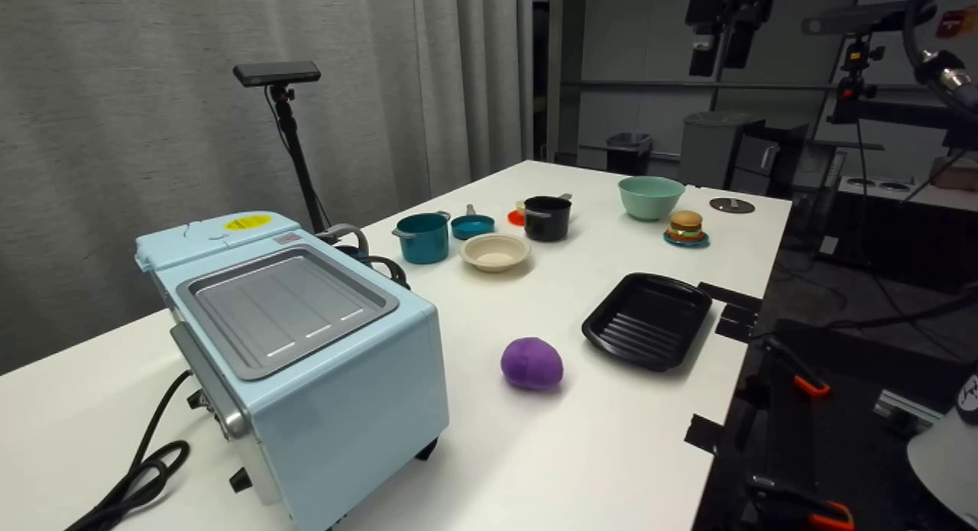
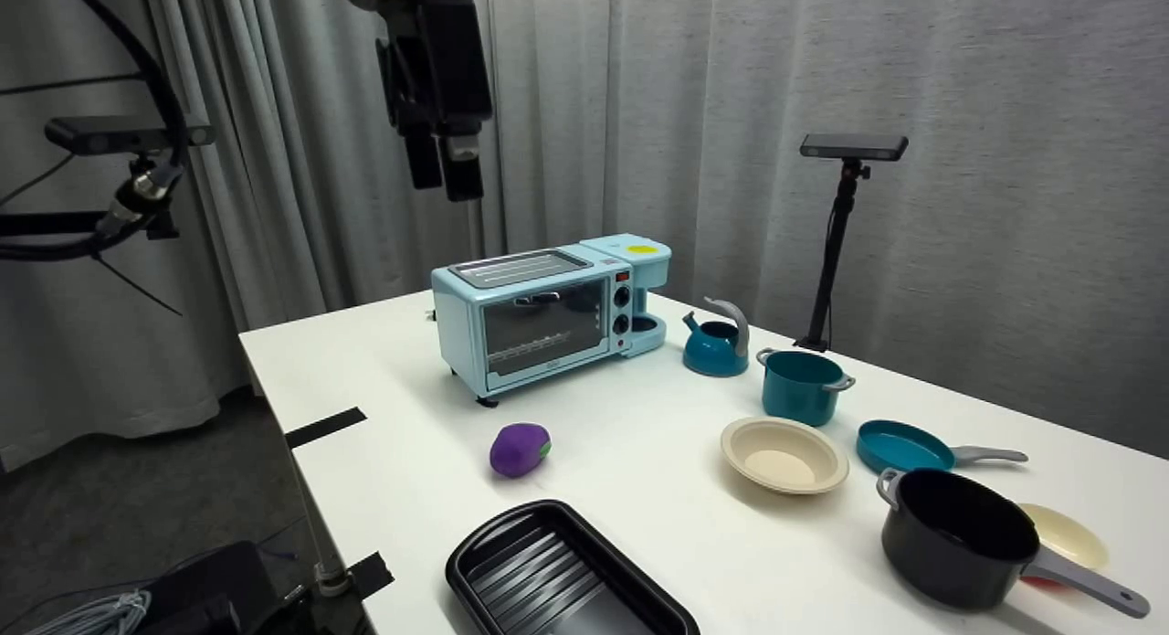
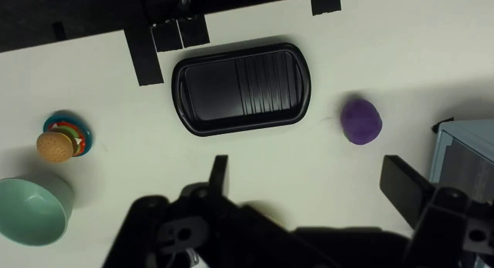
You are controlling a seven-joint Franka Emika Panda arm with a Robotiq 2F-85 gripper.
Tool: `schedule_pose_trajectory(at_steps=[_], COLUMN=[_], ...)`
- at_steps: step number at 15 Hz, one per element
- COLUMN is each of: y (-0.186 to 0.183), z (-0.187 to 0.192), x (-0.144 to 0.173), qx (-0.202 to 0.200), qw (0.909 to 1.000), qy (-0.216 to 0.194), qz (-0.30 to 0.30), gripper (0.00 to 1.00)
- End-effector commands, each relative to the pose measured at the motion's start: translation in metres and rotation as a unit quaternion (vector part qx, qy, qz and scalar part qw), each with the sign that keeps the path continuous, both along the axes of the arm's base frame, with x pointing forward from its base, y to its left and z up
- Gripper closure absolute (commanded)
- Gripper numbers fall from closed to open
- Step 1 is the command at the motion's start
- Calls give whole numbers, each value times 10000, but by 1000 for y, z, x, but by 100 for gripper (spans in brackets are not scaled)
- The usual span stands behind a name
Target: Put the purple plushie in the white bowl
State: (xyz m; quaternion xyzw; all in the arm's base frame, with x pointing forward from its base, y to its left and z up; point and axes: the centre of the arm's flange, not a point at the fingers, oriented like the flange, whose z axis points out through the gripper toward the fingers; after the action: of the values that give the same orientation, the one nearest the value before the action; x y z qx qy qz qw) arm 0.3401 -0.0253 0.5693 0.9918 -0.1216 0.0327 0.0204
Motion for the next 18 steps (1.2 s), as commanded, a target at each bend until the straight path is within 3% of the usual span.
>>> schedule_pose_trajectory(at_steps=[1,7,11,18], y=[35,97,112,126], z=[-19,-83,-131,-205], x=[40,96,132,168], qx=[10,108,299,357], qw=[9997,9977,9962,9949], qy=[-38,4,-59,362], qz=[222,669,817,874], gripper=[0,0,0,0])
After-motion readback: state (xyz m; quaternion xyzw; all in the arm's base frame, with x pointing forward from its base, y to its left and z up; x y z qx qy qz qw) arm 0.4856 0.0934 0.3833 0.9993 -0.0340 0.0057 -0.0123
